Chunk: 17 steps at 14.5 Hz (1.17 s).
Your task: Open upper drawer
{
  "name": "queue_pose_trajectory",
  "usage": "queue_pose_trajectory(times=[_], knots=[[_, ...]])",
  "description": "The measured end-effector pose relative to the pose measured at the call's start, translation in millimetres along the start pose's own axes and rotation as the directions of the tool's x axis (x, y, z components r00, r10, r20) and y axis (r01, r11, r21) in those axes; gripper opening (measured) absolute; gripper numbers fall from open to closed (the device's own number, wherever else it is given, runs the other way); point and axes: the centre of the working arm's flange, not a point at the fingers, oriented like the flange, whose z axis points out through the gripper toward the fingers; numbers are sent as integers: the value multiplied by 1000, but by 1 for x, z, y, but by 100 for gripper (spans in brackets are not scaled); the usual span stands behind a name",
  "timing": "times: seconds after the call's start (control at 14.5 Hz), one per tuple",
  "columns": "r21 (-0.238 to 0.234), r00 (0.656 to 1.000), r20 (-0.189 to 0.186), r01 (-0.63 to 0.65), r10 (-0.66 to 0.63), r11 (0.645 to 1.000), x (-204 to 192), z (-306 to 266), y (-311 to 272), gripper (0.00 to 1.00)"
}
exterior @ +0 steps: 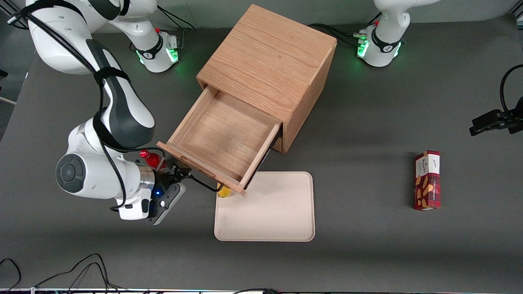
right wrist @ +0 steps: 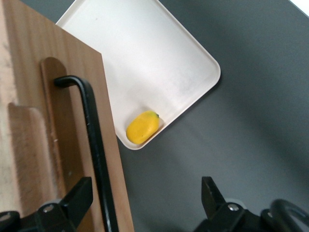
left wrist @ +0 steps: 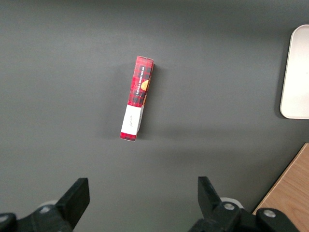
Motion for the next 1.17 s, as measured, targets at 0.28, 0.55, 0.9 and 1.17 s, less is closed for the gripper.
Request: queue_pose_trajectory(times=[0.28,0.55,0.9,1.17], knots=[[-33,1000,-12,3,-4,999,-12,-58,-13,100],[-44,998,36,-51,53,998,-48,-119,-23,100],[-134,983,53,-166,175,977,-114,-192,-63,100],[-231,926,27,-362,378,903,-192,-229,-88,100]])
